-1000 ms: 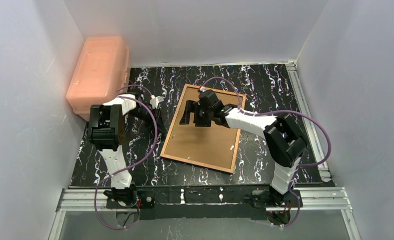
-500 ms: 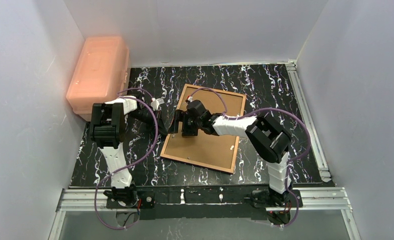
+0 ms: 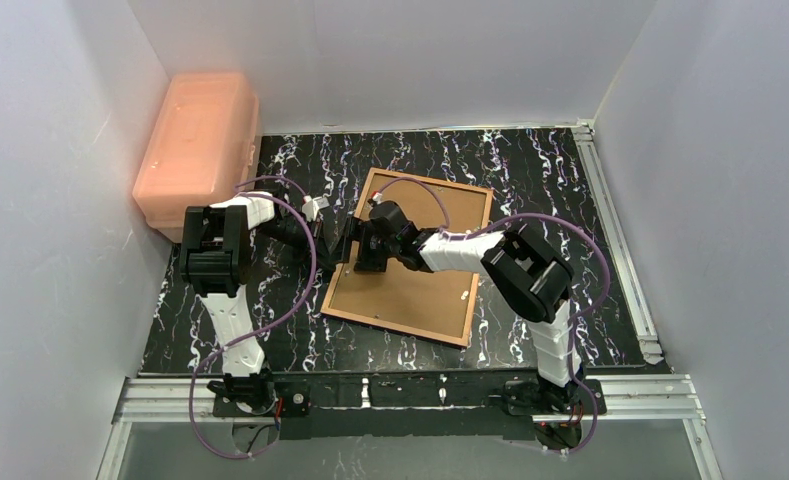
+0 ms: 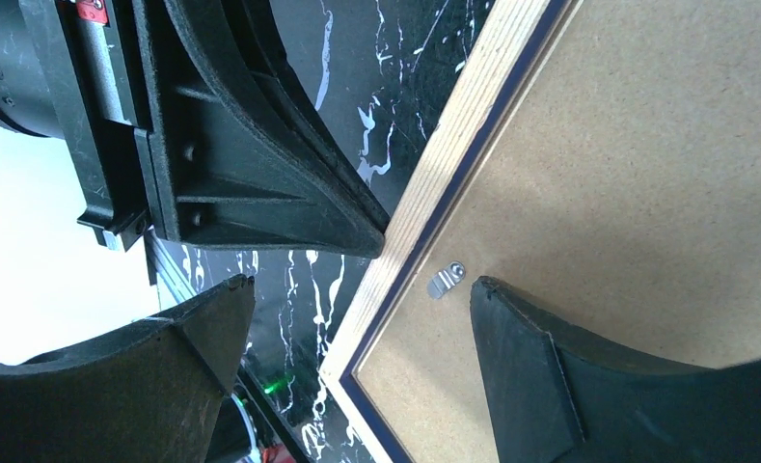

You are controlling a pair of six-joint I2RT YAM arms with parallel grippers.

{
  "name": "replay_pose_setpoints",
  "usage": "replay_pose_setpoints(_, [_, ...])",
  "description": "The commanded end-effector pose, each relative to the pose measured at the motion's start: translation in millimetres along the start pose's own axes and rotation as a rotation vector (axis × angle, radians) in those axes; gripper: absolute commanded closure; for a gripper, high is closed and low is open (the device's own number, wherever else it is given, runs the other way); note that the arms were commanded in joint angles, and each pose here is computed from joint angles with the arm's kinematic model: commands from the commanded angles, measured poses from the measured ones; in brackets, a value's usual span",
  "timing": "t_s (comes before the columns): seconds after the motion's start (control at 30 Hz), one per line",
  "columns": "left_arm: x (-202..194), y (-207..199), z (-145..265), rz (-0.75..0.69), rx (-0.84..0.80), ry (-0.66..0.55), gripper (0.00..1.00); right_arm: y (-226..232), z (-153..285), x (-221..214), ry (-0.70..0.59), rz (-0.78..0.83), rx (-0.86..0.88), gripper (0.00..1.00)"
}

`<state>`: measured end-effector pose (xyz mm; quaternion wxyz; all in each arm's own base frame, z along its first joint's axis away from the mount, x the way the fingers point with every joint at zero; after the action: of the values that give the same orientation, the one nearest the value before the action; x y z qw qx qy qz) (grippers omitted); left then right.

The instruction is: Put the photo into the frame

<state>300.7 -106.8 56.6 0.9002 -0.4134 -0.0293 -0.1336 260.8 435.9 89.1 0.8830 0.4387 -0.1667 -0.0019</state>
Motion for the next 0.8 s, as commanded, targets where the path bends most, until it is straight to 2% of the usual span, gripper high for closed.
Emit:
replay_pose_setpoints(0.0, [-7.8,5.9,-1.4,-0.021,0.045,0.027,0.95,6.1,-8.1,-2.9,0.009,-0.006,0.018,0.1])
replay_pose_setpoints(0.77, [-12.0,7.1,-2.0,-0.024,0.05,0.038,0.96,8.5,-14.7,-13.9,0.052,-0.034,0.059,0.11])
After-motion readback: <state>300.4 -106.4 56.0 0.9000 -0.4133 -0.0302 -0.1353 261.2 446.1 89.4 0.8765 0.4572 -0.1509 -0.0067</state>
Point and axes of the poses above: each gripper's point midway between its finger pads, its own z axis back along the fingers, its own y axis along the line the jaws close on, x = y × z, the point moved 4 cm from there along z, back along the fingers, and after that the axes turned 4 degrees about -z, right-handed, at the moved point
